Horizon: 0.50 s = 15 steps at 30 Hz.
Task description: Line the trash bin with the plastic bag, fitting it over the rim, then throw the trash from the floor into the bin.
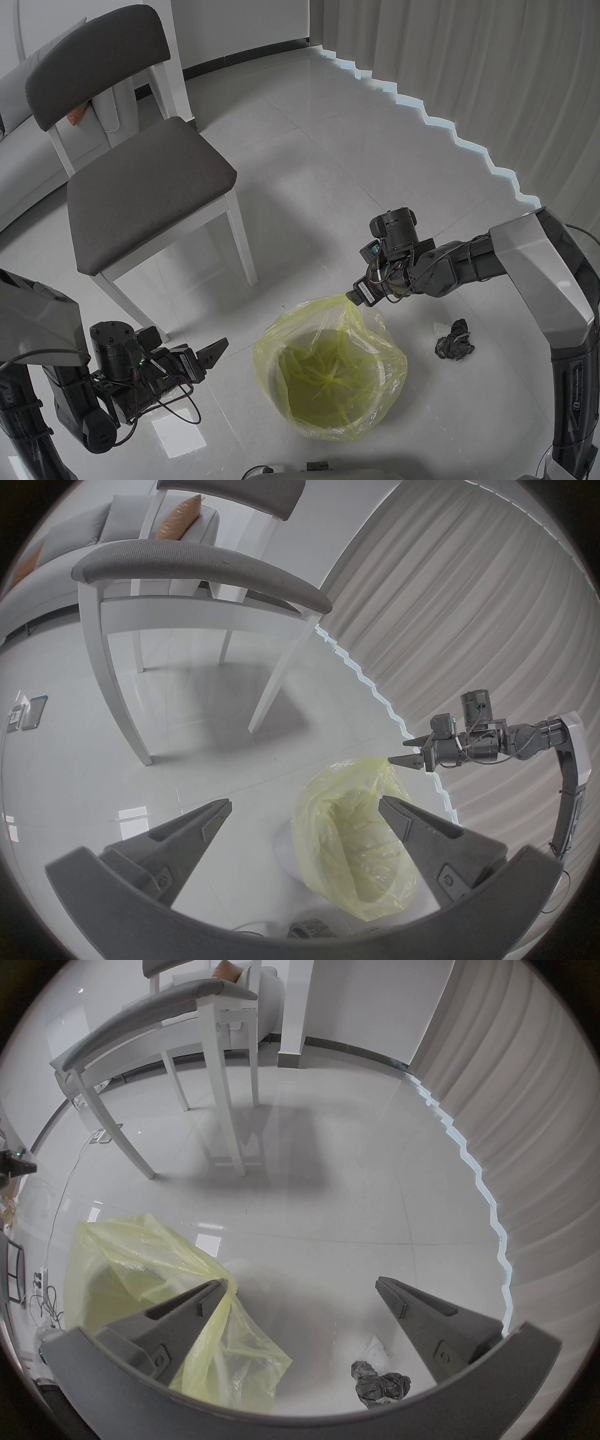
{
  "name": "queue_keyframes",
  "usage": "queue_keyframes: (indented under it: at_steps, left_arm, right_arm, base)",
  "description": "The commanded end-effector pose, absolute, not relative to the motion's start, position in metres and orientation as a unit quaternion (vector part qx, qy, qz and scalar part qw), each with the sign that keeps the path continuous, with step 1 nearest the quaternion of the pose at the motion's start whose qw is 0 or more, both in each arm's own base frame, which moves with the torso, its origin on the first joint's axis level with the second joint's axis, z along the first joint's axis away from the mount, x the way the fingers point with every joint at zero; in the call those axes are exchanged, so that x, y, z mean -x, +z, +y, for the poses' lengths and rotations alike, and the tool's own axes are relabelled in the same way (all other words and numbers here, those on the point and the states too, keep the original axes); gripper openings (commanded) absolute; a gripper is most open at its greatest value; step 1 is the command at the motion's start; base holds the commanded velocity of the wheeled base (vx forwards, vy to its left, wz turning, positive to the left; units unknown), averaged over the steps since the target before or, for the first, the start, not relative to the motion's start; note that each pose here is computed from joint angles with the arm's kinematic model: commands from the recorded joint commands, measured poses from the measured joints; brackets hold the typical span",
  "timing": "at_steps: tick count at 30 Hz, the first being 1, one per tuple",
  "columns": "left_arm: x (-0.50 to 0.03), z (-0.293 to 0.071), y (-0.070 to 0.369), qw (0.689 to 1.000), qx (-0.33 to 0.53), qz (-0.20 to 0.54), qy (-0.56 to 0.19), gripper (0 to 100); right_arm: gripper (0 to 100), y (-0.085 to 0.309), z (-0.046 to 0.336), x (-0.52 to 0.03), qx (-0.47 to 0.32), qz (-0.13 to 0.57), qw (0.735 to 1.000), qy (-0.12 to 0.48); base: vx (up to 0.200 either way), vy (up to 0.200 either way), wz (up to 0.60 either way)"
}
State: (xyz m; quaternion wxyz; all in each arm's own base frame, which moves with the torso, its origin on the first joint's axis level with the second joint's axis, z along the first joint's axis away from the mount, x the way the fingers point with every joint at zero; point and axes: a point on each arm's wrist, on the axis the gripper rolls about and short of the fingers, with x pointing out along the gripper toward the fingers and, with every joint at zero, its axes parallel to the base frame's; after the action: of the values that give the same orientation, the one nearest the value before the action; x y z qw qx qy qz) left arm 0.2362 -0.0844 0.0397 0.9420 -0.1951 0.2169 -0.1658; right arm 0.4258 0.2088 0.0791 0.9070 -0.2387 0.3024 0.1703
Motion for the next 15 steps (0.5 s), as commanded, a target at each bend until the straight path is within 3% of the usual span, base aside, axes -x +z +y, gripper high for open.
queue_keyframes:
  at_steps: [1,5,7,10,12,15]
  left_arm:
    - [-0.236,-0.085,0.042,0.943,0.197,0.207,-0.168,100]
    - [-0.236,-0.087,0.043,0.943,0.195,0.207,-0.172,100]
    - [-0.235,-0.088,0.043,0.943,0.195,0.206,-0.174,100]
    - [-0.233,-0.087,0.046,0.943,0.196,0.203,-0.174,100]
    - [-0.228,-0.083,0.049,0.944,0.199,0.203,-0.169,100]
    - [-0.227,-0.082,0.051,0.942,0.211,0.201,-0.166,100]
  right_arm:
    - [100,0.06,0.212,-0.435,0.242,0.318,0.901,0.167]
    - [100,0.033,0.21,-0.428,0.269,0.373,0.872,0.168]
    - [100,0.035,0.212,-0.427,0.265,0.372,0.874,0.163]
    - [100,0.064,0.215,-0.424,0.232,0.347,0.895,0.159]
    - [100,0.11,0.214,-0.413,0.182,0.318,0.914,0.172]
    - [100,0.141,0.198,-0.406,0.15,0.321,0.914,0.198]
  base:
    - [0.0,0.0,0.0]
    - [0.0,0.0,0.0]
    - [0.0,0.0,0.0]
    - [0.0,0.0,0.0]
    - [0.0,0.0,0.0]
    - [0.0,0.0,0.0]
